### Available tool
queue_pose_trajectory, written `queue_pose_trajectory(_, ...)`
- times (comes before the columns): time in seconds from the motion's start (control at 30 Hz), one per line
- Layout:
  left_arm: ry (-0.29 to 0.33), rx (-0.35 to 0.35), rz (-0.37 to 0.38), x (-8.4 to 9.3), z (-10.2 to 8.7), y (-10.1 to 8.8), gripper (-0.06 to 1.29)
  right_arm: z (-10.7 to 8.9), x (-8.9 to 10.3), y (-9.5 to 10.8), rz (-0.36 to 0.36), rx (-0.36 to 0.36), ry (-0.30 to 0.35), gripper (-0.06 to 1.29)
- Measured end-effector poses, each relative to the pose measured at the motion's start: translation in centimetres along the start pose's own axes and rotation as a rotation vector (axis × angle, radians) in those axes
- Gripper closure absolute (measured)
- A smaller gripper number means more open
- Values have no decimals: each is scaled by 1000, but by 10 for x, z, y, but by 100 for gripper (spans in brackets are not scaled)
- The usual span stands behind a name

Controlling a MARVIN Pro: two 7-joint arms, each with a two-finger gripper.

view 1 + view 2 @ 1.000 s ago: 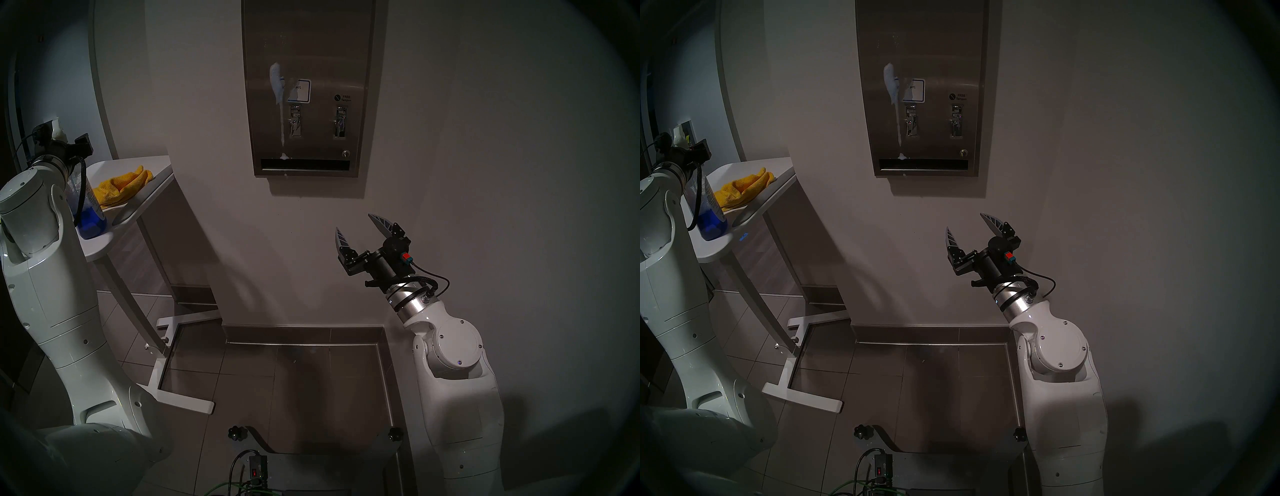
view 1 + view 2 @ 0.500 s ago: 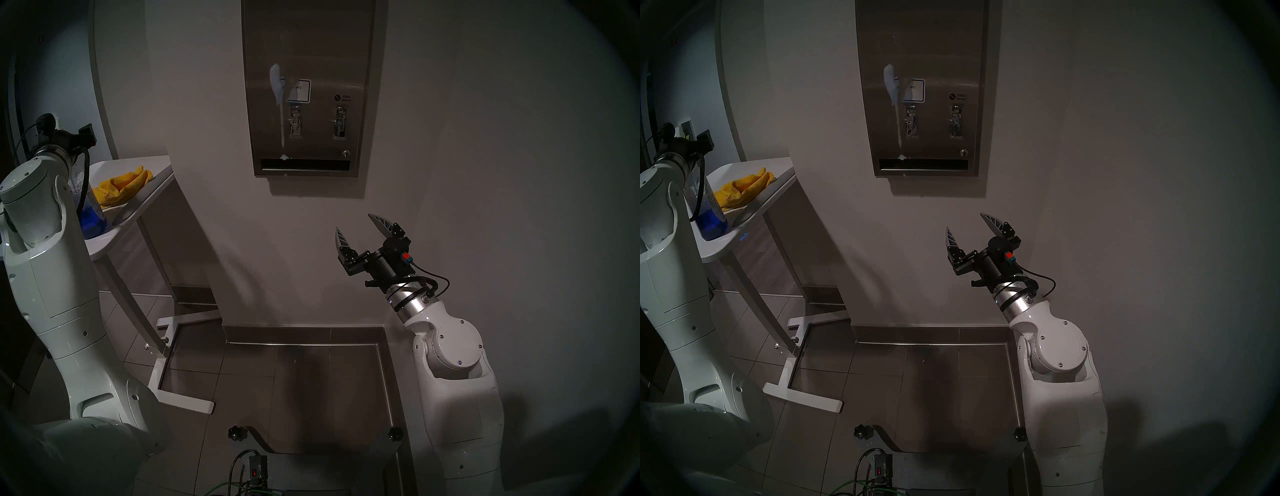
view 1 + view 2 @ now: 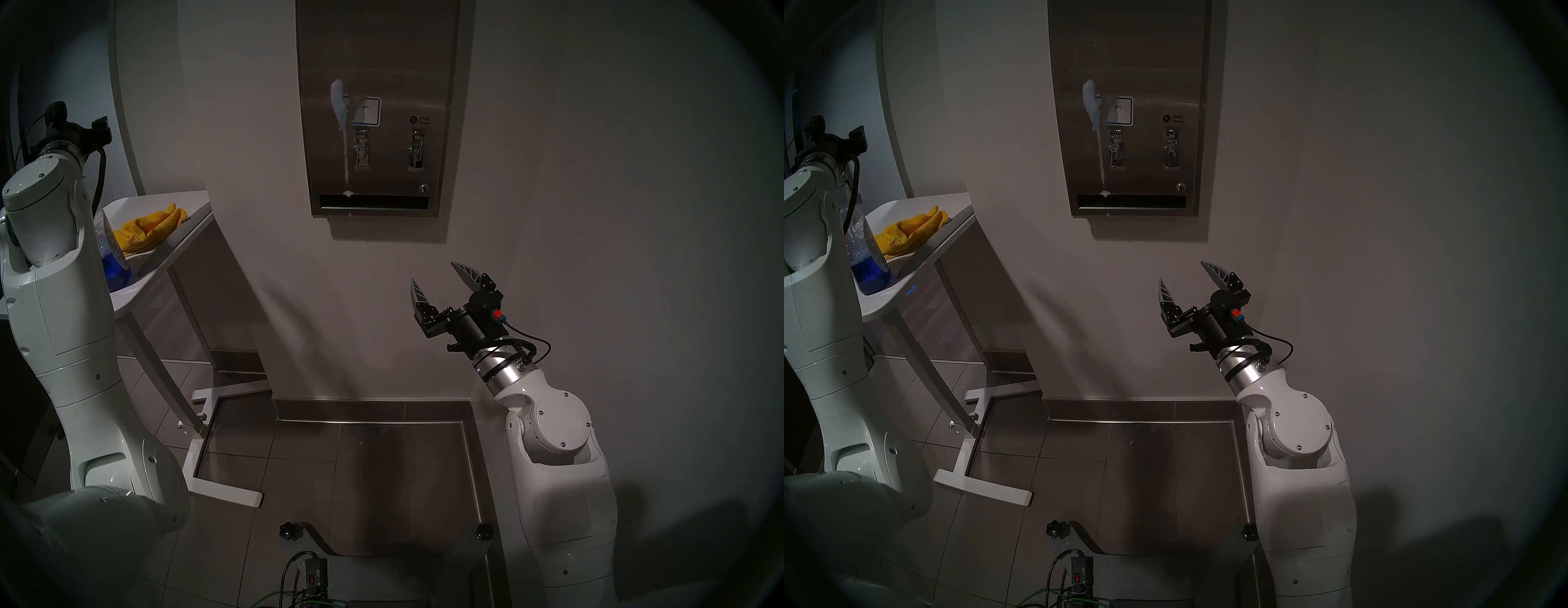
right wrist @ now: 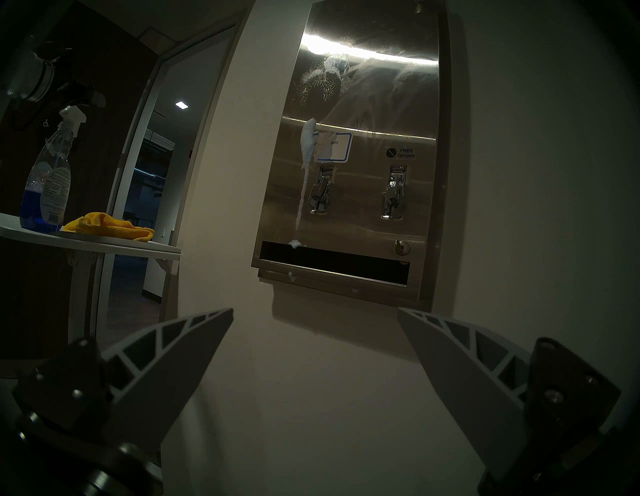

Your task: Pick up the cleaner bottle and spray the cleaner onto the surface

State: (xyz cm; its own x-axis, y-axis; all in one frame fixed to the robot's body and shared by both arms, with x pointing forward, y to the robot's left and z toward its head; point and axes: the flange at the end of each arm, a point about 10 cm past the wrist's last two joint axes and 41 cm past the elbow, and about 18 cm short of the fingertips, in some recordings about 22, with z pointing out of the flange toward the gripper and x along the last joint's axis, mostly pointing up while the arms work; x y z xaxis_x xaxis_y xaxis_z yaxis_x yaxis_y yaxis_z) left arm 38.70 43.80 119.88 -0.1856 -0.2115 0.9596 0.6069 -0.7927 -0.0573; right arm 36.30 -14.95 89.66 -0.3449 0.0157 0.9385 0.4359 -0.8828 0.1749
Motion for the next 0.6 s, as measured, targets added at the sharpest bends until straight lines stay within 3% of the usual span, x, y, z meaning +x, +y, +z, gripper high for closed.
queue_pose_trajectory(0.23, 74, -157, -30, 23, -4, 41, 0, 0, 0, 0, 0, 0, 0, -1)
queue_pose_trajectory(0.33, 89, -277, -82, 30, -13, 67, 0, 0, 0, 0, 0, 0, 0, -1)
queue_pose_trajectory(0.43, 89, -345, -110, 32, -20, 82, 0, 0, 0, 0, 0, 0, 0, -1)
queue_pose_trajectory(0.6, 45, -517, -172, 25, -48, 125, 0, 0, 0, 0, 1, 0, 0, -1)
